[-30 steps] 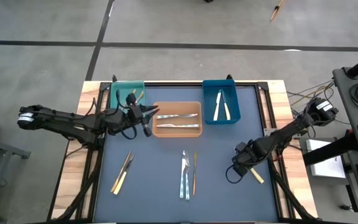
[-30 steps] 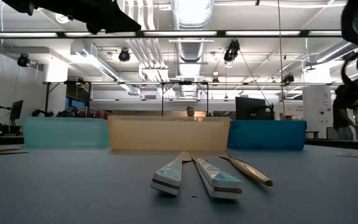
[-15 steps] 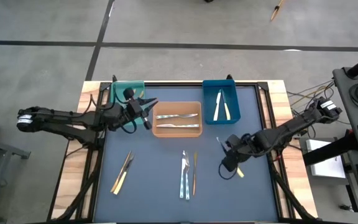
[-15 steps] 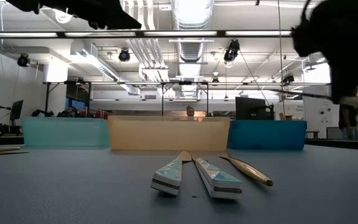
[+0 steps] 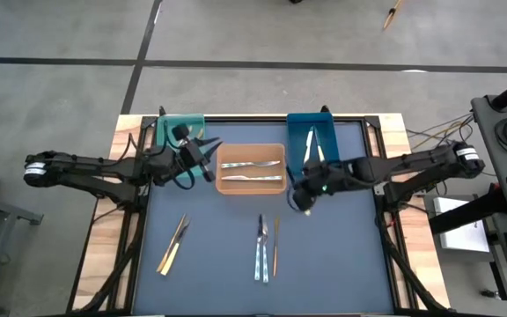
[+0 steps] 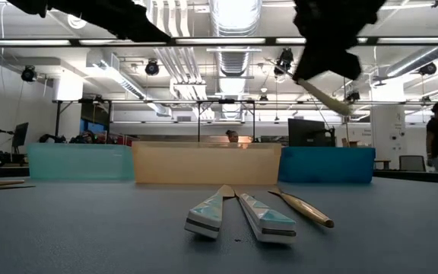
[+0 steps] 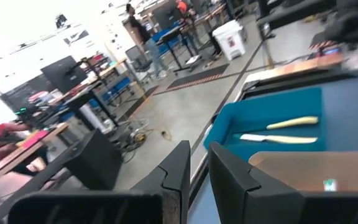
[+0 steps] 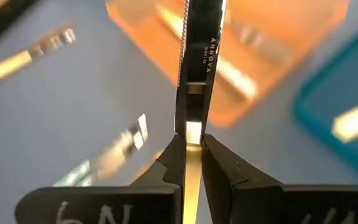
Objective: Sort silverware by color (type)
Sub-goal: Put the yellow knife into the blue bin
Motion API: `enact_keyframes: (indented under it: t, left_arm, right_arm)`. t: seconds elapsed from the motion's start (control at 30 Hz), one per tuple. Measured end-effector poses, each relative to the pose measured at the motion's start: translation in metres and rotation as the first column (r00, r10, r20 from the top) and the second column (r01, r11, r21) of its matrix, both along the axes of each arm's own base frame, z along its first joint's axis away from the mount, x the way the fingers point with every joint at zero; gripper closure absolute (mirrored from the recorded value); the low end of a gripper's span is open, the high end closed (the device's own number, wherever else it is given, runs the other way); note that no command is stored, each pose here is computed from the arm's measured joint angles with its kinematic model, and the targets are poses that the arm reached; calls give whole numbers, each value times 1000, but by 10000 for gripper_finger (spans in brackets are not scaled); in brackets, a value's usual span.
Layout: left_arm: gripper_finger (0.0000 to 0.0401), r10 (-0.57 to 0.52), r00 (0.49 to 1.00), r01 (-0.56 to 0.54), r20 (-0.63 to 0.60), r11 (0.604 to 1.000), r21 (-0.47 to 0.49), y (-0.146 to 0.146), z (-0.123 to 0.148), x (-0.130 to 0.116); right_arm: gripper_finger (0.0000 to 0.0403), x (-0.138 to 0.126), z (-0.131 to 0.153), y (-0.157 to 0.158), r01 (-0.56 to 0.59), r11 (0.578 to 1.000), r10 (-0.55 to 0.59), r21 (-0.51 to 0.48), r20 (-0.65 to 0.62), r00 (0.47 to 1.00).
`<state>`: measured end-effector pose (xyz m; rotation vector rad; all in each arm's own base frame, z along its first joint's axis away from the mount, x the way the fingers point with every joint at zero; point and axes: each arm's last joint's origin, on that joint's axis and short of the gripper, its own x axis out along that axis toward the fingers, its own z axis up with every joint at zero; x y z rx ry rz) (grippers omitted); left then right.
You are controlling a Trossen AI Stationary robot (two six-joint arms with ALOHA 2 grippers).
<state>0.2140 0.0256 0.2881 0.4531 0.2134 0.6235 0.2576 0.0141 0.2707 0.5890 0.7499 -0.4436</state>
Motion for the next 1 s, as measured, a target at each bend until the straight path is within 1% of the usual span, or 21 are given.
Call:
enact_keyframes:
  t: [0.1,0.2,0.37,0.43,0.53,0.63,0.73,0.83,1.0]
  left_arm:
    - [361,36,999,-36,-24,999,13,1,-1,-1]
    - [361,54,998,-54,-24,998,15,1,-1,-2]
    - [361,55,998,-55,-2,998,10,1,3,-7]
    - [361,55,998,-55,-1,998,5,1,4,-9]
    - [361,55,998,-55,-2,998,1,1,6,-13]
    - [361,56,998,-56,3,998,-6,0,7,-16]
    - [361,54,998,-54,10,998,-13,0,8,-17]
    - [361,53,999,-53,9,998,-14,0,8,-19]
    - [361,53,999,-53,4,998,-15,0,8,-21]
  right_arm:
    - [383,8,10,-12,11,993,-1,-119,85,996]
    - [383,15,20,-21,33,970,9,-240,173,985]
    - [383,30,35,-36,96,908,43,-408,318,947]
    - [383,36,40,-41,120,882,66,-456,372,926]
    - [383,45,47,-49,148,845,91,-513,411,907]
    - [383,54,55,-58,162,818,89,-552,399,913]
    - [383,63,63,-70,173,807,62,-564,373,926]
    - [383,72,69,-84,169,811,20,-561,314,949]
    - [383,82,74,-109,165,829,-72,-534,192,979]
